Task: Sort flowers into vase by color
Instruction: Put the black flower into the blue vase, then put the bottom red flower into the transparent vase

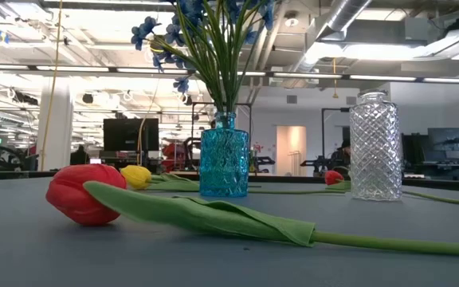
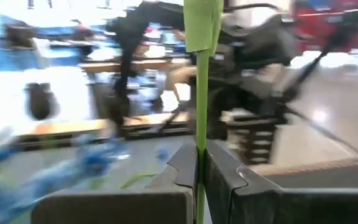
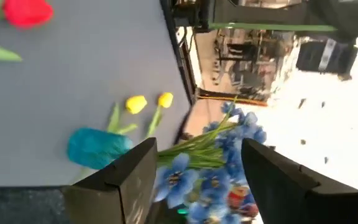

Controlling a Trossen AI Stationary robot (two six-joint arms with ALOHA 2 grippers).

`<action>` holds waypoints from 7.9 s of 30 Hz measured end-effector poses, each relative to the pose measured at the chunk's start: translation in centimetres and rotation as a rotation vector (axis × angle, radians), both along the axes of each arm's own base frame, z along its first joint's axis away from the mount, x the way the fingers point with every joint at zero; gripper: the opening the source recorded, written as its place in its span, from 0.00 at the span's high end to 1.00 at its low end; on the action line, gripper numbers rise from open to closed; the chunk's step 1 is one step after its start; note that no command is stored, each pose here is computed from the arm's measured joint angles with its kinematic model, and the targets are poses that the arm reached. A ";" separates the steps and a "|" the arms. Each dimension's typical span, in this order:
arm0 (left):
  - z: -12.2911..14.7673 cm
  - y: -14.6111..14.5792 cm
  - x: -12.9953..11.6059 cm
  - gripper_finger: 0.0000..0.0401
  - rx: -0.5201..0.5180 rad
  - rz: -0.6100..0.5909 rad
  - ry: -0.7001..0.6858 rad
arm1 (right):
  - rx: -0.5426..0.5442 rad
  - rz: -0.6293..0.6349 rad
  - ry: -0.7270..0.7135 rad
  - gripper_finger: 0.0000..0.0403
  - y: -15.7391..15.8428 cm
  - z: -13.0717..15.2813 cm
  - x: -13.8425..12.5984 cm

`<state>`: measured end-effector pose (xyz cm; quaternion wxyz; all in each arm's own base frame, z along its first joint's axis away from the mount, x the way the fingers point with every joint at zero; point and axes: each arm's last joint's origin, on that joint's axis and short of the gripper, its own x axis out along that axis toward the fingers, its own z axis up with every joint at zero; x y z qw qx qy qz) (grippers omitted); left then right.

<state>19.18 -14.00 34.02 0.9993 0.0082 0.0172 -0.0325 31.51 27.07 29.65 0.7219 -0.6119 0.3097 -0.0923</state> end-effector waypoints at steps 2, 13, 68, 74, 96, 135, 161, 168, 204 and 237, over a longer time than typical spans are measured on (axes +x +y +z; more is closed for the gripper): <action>-1.0 -0.1 -0.5 1.00 0.013 0.122 -0.006 | 0.069 -0.007 0.016 0.35 -0.1 -0.1 -0.6; -9.8 3.2 -1.7 1.00 -0.101 0.274 -0.251 | 0.538 -0.369 0.047 0.36 -4.2 1.0 -4.5; -15.0 7.8 8.5 1.00 0.206 0.229 -0.326 | 0.735 -0.407 -0.254 0.36 -8.2 -5.6 -8.8; -15.4 8.1 8.6 1.00 0.166 0.237 -0.289 | 0.734 -0.413 -0.256 0.36 -8.4 -5.6 -8.7; -17.8 9.1 9.1 1.00 0.003 0.277 -0.056 | 0.725 -0.435 -0.263 0.36 -9.0 -5.6 -8.2; -18.0 11.4 8.7 0.53 -0.154 0.114 0.169 | 0.991 -0.432 -0.117 0.36 -7.8 -3.6 -7.1; -14.6 9.4 0.1 0.53 -0.242 0.156 0.627 | 1.424 -0.275 -0.157 0.36 -5.3 -3.9 -3.5; -15.3 6.4 -0.8 0.53 -0.069 0.149 0.579 | 1.452 -0.282 0.005 0.36 -3.1 -7.8 -0.5; -16.5 5.3 -2.5 0.53 -0.042 -0.004 0.076 | 1.362 -0.738 0.117 0.60 -0.5 -17.1 3.4; -17.2 5.3 -2.6 0.53 -0.059 -0.029 0.155 | 1.371 -0.114 -0.611 0.96 -4.6 -5.9 -5.0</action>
